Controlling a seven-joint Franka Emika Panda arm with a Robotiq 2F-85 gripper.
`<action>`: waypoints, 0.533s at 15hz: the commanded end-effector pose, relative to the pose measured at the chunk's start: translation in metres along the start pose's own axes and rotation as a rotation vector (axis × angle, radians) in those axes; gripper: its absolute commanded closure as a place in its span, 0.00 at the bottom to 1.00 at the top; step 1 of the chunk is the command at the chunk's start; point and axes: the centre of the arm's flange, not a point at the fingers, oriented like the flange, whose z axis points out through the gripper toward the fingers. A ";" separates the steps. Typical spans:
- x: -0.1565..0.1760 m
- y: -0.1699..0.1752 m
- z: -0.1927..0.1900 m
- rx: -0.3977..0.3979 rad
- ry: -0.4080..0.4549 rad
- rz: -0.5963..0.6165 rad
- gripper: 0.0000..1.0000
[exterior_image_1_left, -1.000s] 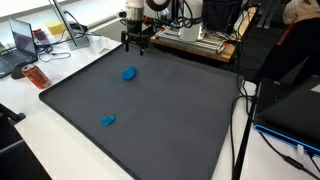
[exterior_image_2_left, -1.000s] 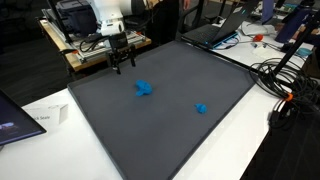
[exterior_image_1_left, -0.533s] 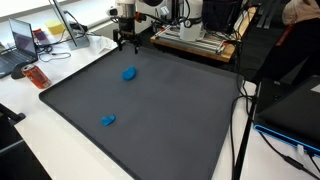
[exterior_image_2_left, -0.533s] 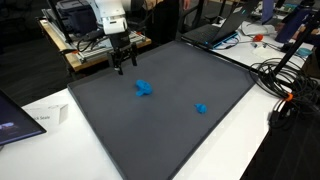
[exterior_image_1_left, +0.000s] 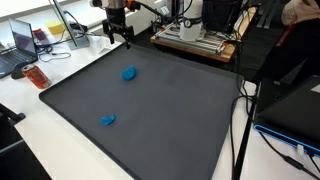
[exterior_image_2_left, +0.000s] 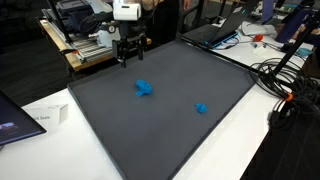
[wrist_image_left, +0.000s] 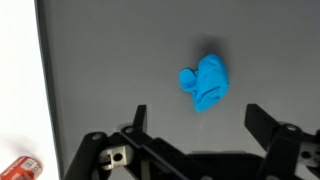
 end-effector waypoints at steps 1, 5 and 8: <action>0.027 -0.011 -0.023 -0.044 -0.104 0.083 0.00; 0.044 -0.023 -0.038 -0.046 -0.180 0.166 0.00; 0.054 -0.031 -0.043 -0.009 -0.148 0.147 0.00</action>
